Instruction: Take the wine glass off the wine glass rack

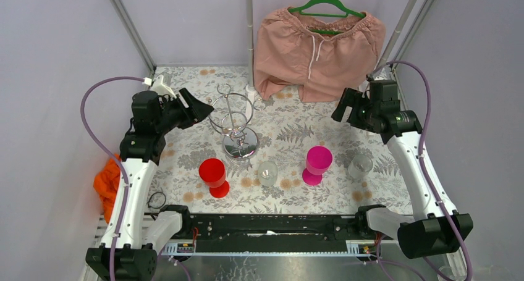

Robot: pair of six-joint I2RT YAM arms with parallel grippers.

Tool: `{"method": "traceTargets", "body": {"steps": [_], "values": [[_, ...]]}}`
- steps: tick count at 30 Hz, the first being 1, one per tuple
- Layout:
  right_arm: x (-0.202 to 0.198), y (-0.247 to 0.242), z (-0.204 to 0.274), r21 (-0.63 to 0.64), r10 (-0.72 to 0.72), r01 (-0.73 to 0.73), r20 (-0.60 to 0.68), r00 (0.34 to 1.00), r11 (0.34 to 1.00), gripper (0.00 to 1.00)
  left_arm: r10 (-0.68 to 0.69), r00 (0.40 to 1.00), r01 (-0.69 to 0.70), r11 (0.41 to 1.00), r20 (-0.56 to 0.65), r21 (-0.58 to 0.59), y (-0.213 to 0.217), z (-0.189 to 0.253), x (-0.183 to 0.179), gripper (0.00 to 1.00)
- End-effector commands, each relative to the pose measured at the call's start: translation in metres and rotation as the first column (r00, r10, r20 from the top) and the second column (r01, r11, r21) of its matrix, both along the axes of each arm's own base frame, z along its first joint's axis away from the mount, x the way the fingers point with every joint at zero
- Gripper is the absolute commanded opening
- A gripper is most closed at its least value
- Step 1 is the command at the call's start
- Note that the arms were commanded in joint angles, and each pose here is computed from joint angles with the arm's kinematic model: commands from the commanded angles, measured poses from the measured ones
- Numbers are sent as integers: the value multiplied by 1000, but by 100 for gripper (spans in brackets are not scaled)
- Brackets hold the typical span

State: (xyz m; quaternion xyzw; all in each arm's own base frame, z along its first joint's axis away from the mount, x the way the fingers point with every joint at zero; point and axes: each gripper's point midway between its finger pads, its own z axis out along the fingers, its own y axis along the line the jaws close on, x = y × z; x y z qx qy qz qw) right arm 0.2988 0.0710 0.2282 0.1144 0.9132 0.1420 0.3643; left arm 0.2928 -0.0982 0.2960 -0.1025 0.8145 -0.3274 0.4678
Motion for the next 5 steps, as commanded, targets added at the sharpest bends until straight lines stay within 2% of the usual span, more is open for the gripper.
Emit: {"method": "traceTargets", "body": {"steps": [1, 5], "values": [[4, -1, 15, -25, 29, -27, 68, 997, 999, 100, 25, 998, -25, 1000, 58, 2, 5, 16, 5, 68], [3, -11, 17, -60, -5, 10, 93, 996, 998, 100, 24, 998, -24, 1000, 61, 9, 5, 16, 5, 70]]}}
